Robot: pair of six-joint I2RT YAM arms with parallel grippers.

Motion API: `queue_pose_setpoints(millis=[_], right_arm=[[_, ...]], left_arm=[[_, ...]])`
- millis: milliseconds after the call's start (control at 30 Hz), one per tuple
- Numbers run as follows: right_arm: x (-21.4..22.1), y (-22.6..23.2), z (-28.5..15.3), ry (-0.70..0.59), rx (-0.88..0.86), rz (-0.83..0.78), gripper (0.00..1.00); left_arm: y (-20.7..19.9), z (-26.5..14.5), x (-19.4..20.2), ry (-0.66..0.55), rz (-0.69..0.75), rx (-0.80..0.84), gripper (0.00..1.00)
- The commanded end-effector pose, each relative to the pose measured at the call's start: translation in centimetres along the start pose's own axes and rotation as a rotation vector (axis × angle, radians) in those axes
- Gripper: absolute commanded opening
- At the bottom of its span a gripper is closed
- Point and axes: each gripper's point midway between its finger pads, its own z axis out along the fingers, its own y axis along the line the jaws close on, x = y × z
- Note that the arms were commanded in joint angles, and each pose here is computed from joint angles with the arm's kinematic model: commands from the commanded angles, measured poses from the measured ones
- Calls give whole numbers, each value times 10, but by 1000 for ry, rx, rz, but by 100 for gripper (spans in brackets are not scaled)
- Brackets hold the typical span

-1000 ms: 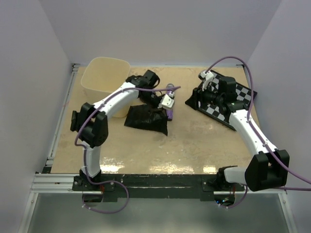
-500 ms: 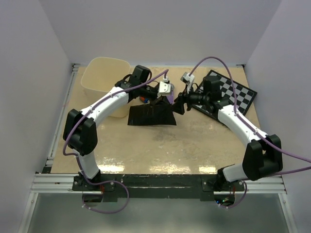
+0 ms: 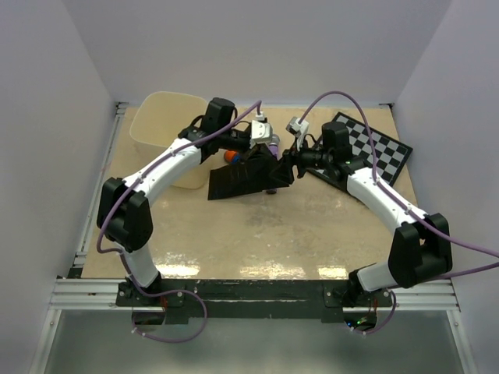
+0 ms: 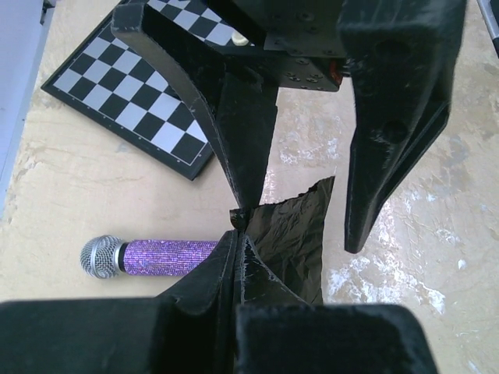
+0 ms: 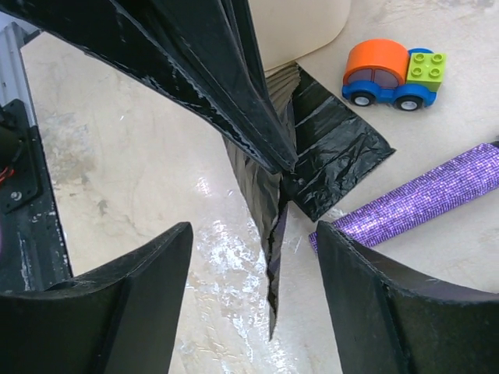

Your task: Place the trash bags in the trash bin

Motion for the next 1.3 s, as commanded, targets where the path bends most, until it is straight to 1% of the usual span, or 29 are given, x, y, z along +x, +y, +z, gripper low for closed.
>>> queue_pose_setpoints(millis=[0,67,100,167,200,233,267,300,367,400,433,467,500,567,633,667,700,767,867,1033,1133,1267], right_arm=[[-4,-12,2,-25,47,-45,66],[-4,-18,4,-26,71,-40,63],[-5,-20,4,-31,78,-45,59],[-7,-22,5,-35,80,-56,45],[-8,-23,5,-35,85,-57,41],[-8,-25,6,-32,94,-56,39],[-6,-27,5,-29,106,-54,41],[-3,-29,5,-20,117,-45,46],[0,-27,3,-10,120,-28,51],[0,-30,-1,-8,147,-17,53],[0,-33,-6,-8,178,2,54],[1,-38,-12,-11,217,21,56],[3,-45,-19,-13,250,48,57],[6,-57,-32,-21,293,106,59],[6,-66,-44,-33,328,133,59],[5,-68,-48,-39,339,135,60],[3,-68,-51,-52,350,160,60],[1,-66,-55,-66,356,156,61],[-3,-63,-59,-84,354,160,61],[2,-54,-66,-80,341,164,61],[4,-51,-68,-81,340,165,61],[2,-50,-70,-92,339,164,61]], left_arm=[[7,-15,-38,-76,55,-34,0],[7,-16,-40,-80,55,-37,0],[8,-15,-41,-82,59,-38,0],[9,-16,-43,-83,60,-46,0],[10,-17,-43,-81,61,-51,0],[10,-17,-42,-82,59,-53,0],[10,-17,-42,-81,57,-56,0],[10,-18,-42,-81,57,-61,0],[7,-16,-34,-63,43,-45,0],[0,-12,-23,-31,27,4,0],[-7,-10,-13,-4,32,56,2],[-27,-6,11,51,-32,149,15],[-34,-5,24,75,10,200,32],[-68,-7,58,142,54,328,53],[-90,-3,81,192,144,380,81],[-100,-1,90,204,207,401,89],[-108,2,97,209,253,412,100],[-123,9,113,218,359,437,100],[-139,14,139,262,473,500,100],[-158,9,195,368,486,632,100],[-164,11,217,400,521,653,100],[-176,16,235,421,504,695,100]])
